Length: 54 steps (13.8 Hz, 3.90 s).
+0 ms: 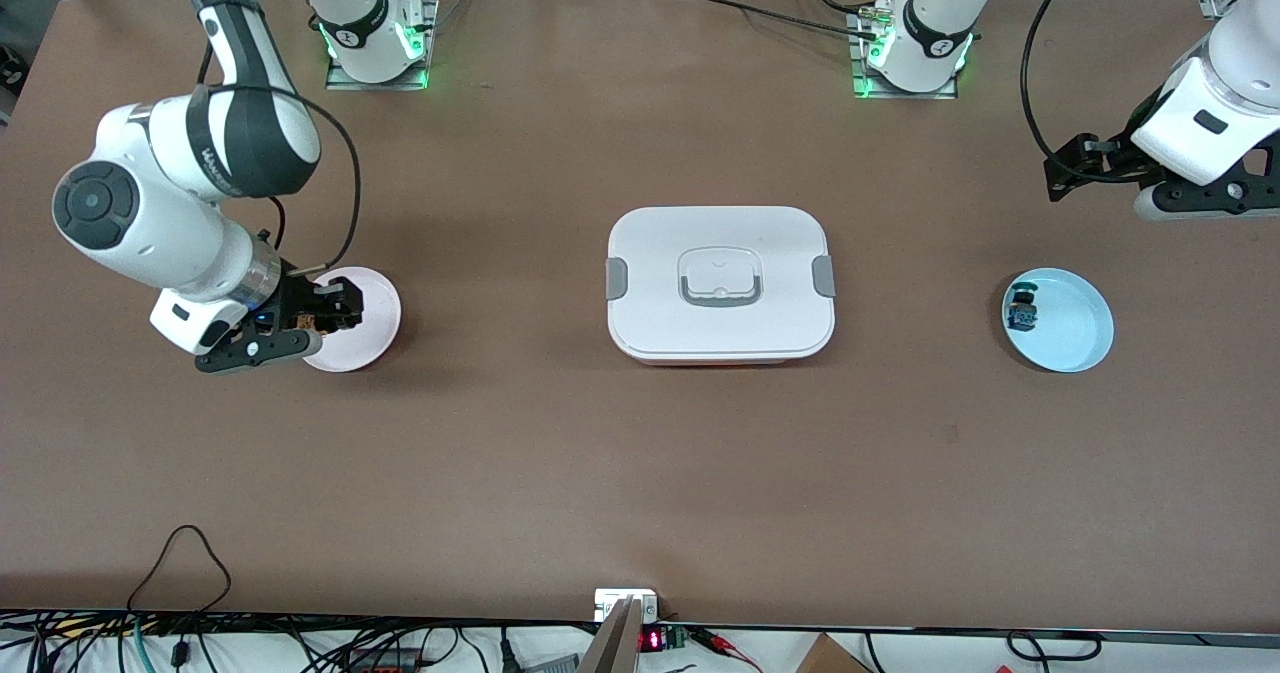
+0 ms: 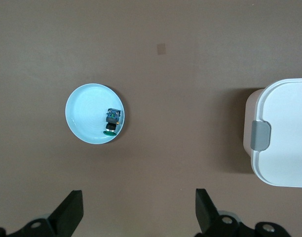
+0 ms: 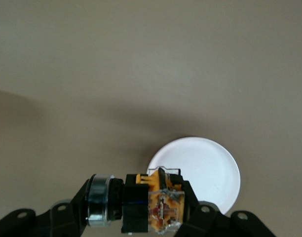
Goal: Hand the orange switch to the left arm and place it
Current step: 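Lift the switch with the right gripper and carry it above the box, then hold the switch above the box while the left gripper reaches it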
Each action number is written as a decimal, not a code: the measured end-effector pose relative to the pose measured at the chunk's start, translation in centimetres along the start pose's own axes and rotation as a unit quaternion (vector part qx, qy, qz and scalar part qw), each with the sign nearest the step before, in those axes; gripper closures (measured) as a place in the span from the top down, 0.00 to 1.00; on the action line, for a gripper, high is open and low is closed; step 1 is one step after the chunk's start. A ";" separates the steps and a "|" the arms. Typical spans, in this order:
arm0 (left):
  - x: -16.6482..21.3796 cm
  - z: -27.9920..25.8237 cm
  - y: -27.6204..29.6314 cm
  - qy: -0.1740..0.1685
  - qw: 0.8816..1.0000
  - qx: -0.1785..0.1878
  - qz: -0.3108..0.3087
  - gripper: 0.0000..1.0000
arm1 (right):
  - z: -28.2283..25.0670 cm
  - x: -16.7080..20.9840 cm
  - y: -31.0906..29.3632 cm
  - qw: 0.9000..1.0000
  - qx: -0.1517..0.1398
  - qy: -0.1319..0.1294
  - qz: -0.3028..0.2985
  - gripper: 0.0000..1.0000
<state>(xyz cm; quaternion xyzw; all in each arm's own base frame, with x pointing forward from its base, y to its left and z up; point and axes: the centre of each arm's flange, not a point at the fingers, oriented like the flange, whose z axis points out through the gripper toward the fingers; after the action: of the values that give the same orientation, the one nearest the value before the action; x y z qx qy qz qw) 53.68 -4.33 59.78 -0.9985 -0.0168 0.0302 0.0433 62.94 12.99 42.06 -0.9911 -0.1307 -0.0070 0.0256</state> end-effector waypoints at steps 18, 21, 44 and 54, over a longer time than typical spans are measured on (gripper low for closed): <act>0.0 0.3 0.0 -0.010 1.000 -0.001 0.000 1.00 | -6.4 2.0 -12.5 0.809 0.366 0.285 -0.362 0.72; -0.2 0.4 0.5 -0.020 0.999 -0.034 -0.002 1.00 | -6.5 2.2 -16.5 0.746 0.424 0.358 -0.369 0.72; 4.6 3.6 18.5 -0.078 0.811 -0.574 -0.085 1.00 | -2.1 1.2 -29.5 0.656 0.468 0.476 -0.353 0.72; 3.9 6.9 27.0 -0.099 0.773 -0.619 -0.093 0.99 | -2.2 1.1 -30.2 0.659 0.462 0.478 -0.350 0.72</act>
<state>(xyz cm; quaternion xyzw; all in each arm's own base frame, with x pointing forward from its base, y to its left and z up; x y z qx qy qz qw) 57.96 -30.50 50.30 -0.7945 -0.1284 0.1081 -0.5836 56.12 42.26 45.79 -0.5925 -0.4243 -0.4274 0.5351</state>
